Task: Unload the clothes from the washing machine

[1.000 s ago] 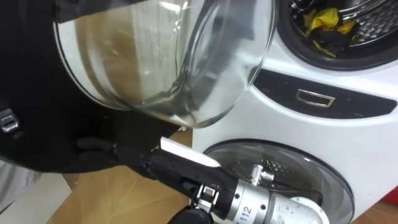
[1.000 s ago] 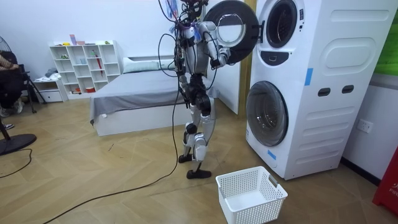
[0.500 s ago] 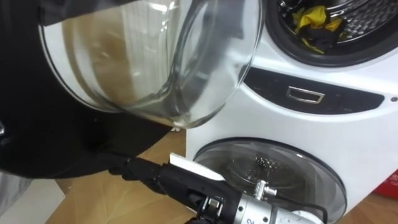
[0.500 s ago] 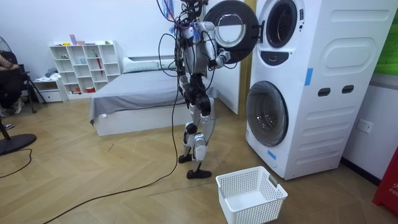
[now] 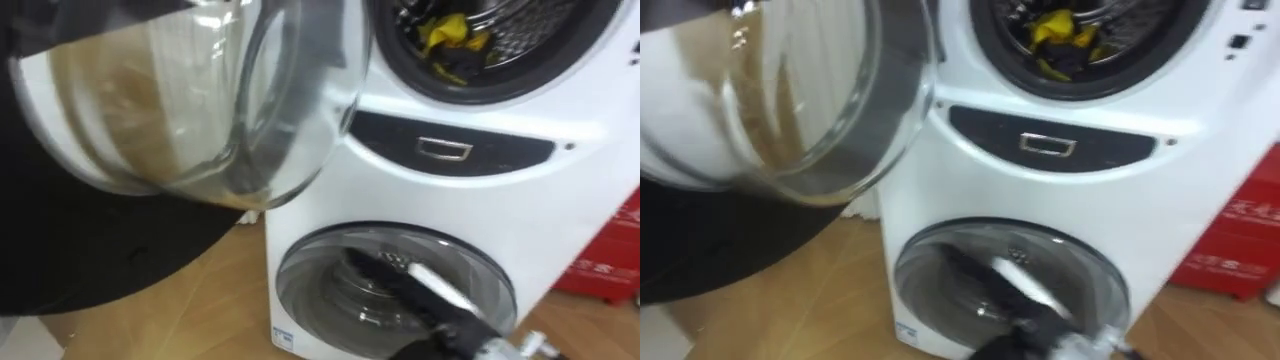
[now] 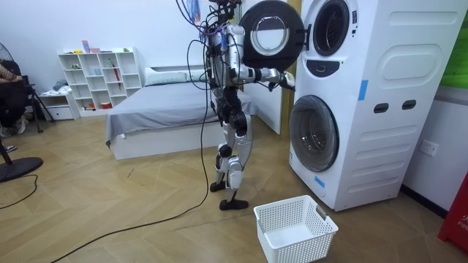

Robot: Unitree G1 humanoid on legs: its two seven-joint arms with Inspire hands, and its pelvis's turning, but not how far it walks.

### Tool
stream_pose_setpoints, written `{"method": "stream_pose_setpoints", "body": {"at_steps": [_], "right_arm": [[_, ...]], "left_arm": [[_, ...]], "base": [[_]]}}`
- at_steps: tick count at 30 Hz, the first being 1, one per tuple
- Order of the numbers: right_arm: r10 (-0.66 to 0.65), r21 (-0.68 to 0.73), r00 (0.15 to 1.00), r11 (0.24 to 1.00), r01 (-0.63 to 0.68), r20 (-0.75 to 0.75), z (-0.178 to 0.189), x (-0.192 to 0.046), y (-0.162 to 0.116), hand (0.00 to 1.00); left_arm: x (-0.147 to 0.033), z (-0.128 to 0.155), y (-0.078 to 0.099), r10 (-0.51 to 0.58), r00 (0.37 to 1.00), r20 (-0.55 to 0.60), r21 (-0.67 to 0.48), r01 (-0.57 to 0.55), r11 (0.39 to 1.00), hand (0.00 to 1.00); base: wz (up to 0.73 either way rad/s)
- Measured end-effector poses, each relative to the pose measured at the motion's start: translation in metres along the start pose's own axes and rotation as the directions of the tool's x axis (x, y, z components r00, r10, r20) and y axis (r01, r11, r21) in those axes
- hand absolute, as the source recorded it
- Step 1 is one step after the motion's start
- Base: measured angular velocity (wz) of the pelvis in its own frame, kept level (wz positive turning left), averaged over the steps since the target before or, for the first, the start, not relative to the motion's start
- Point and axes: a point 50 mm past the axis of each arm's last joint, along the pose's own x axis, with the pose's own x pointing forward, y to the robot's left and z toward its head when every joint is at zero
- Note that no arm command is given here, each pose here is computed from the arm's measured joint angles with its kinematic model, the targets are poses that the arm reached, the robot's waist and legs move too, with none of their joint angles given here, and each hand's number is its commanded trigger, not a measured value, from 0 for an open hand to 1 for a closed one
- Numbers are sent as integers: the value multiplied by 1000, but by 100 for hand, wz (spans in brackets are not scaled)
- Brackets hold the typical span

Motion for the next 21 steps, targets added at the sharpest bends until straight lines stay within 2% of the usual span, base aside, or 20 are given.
{"method": "stream_pose_setpoints", "body": {"at_steps": [3, 9, 14, 21], "right_arm": [[-146, -133, 988, 980, 150, 45, 15, -3, -24, 0], [-329, -244, 922, 895, 374, 203, 50, 2, -49, 0], [-394, -284, 854, 822, 493, 341, 83, 10, -65, 0], [-448, -253, 752, 751, 610, 483, 121, 15, -81, 0]], "left_arm": [[0, 0, -1, -6, 1000, 4, -1, 6, 1000, 0], [-1, 1, -1, 5, 1000, 5, 5, -5, 1000, 0], [0, 2, 0, 9, 1000, 0, -13, -9, 1000, 0], [1, 10, 5, 25, 999, 29, -31, -24, 999, 0]], "base": [[-35], [-20], [-6], [0]]}}
